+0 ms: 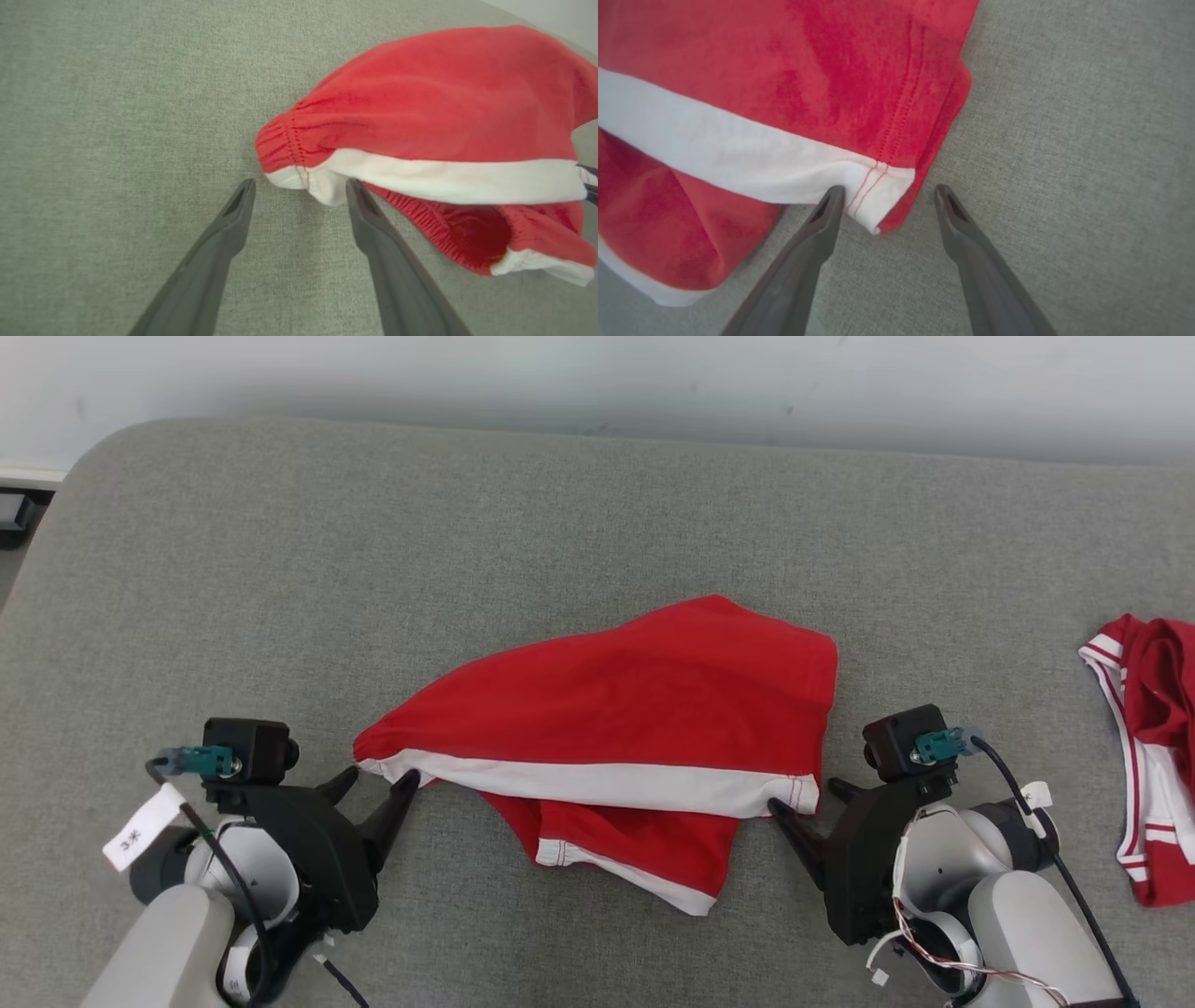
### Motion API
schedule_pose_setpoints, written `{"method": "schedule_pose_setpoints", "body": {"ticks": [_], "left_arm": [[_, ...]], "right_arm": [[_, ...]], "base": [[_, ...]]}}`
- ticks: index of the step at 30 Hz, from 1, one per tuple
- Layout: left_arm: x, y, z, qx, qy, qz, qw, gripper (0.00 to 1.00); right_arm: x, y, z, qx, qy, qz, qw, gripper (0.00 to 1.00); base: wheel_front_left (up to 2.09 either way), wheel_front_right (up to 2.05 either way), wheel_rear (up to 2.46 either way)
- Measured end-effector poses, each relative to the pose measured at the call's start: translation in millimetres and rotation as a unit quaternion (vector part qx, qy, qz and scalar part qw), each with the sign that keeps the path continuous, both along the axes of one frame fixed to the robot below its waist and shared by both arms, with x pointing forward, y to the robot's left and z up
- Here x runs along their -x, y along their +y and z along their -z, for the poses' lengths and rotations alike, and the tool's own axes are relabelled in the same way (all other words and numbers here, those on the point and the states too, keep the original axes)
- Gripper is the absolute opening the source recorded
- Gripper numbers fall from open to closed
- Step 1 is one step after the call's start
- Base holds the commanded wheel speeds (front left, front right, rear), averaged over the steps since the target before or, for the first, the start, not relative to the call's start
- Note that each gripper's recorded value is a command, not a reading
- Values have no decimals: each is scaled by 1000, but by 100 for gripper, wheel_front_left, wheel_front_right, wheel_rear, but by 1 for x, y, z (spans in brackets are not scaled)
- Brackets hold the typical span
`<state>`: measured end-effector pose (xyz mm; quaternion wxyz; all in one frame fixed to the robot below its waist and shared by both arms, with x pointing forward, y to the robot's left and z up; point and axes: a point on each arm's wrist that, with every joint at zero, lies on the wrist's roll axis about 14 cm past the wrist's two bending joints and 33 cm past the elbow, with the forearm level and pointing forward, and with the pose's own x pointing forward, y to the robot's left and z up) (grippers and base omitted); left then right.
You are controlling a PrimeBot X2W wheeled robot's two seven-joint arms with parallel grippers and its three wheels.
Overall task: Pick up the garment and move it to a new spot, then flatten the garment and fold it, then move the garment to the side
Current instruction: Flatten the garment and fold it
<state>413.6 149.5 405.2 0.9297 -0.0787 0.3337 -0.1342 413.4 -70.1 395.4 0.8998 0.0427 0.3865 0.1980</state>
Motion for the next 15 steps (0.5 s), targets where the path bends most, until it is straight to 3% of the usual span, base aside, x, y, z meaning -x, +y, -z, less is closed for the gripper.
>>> {"method": "schedule_pose_setpoints", "body": {"ticks": [7,9,10,11,12,14,15], "left_arm": [[-4,17,17,-19,30,-28,999,100],[-7,14,17,-14,28,-28,999,100],[-8,14,17,-13,27,-28,999,100],[-9,14,17,-13,27,-28,999,100],[-9,13,18,-12,26,-27,999,90],[-9,9,19,-6,28,-21,999,45],[-10,7,18,-2,28,-21,999,27]], "right_arm": [[-2,14,7,-5,7,-21,1000,100],[-1,15,9,-5,9,-23,1000,95],[-1,16,9,-4,10,-24,1000,85],[-1,16,10,-5,10,-25,1000,66],[-1,17,9,-5,9,-26,1000,48],[0,19,8,-6,7,-29,1000,22],[0,20,7,-7,6,-30,999,16]], "base": [[0,0,0],[0,0,0],[0,0,0],[0,0,0],[0,0,0],[0,0,0],[0,0,0]]}}
